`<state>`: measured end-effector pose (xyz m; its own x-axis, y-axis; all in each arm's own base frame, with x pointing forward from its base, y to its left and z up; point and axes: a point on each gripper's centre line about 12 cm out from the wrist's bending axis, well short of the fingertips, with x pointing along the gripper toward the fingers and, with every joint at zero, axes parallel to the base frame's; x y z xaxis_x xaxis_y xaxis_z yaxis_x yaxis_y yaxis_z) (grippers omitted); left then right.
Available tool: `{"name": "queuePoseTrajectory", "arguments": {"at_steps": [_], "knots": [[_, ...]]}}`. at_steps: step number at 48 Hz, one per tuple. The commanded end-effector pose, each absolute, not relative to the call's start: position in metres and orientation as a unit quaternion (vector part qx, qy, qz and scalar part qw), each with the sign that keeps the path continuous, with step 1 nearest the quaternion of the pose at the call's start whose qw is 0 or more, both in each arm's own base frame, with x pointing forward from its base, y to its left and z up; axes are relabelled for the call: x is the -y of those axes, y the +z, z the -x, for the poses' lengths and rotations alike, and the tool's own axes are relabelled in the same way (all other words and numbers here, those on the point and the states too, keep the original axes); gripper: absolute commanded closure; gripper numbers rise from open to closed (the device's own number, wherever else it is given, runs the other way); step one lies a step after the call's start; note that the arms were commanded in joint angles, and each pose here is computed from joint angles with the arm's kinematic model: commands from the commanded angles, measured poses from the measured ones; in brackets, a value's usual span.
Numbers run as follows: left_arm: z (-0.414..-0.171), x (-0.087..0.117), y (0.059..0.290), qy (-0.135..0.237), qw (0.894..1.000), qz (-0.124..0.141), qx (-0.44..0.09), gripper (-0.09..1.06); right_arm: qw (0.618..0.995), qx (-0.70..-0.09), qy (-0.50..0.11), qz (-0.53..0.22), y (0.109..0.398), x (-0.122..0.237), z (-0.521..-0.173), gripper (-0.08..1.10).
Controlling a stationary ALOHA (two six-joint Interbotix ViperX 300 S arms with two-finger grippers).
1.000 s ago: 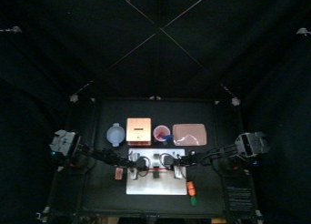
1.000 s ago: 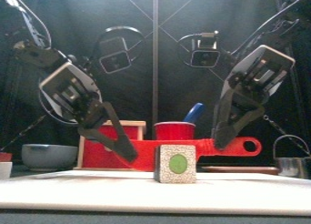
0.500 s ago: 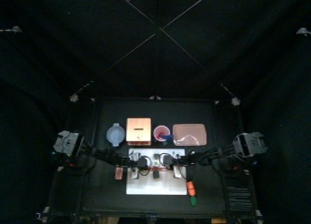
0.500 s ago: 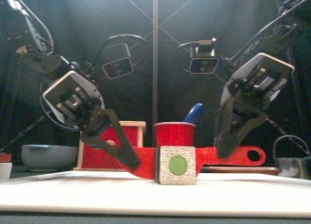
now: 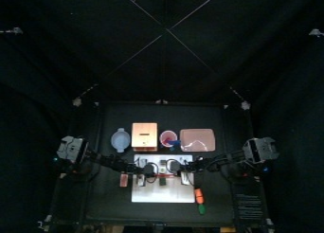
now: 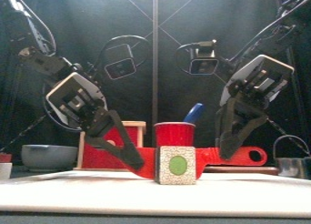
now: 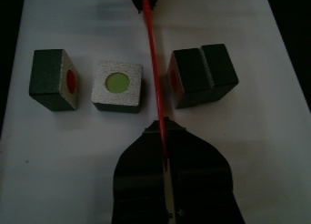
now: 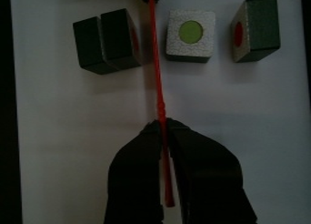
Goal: Cut the sushi into 4 pieces with the knife
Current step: Cut the sushi into 4 pieces
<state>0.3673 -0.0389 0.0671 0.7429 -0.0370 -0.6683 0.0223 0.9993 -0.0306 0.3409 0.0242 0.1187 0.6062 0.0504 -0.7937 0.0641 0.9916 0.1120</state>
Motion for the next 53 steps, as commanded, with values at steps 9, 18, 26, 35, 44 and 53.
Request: {"name": "queuePoseTrajectory", "arguments": {"at_steps": [9, 18, 26, 35, 44, 53], "knots": [[-0.368, 0.022, 0.061, -0.003, 0.93, 0.005, -0.368, 0.77, 0.902, -0.426, -0.019, -0.069, 0.132, -0.01, -0.345, 0.96], [-0.371, 0.025, 0.082, -0.009, 0.938, 0.005, -0.347, 0.77, 0.913, -0.402, -0.012, -0.069, 0.153, -0.013, -0.35, 0.96], [-0.369, 0.034, 0.116, -0.025, 0.946, 0.002, -0.322, 0.77, 0.919, -0.389, 0.001, -0.065, 0.175, -0.021, -0.353, 0.96], [-0.364, 0.052, 0.134, -0.051, 0.947, -0.003, -0.316, 0.77, 0.922, -0.381, 0.019, -0.057, 0.185, -0.034, -0.352, 0.96], [-0.362, 0.067, 0.134, -0.069, 0.946, -0.007, -0.316, 0.77, 0.923, -0.379, 0.03, -0.055, 0.187, -0.043, -0.35, 0.96], [-0.362, 0.08, 0.137, -0.081, 0.946, -0.002, -0.313, 0.77, 0.923, -0.38, 0.032, -0.054, 0.186, -0.044, -0.349, 0.96]]}}
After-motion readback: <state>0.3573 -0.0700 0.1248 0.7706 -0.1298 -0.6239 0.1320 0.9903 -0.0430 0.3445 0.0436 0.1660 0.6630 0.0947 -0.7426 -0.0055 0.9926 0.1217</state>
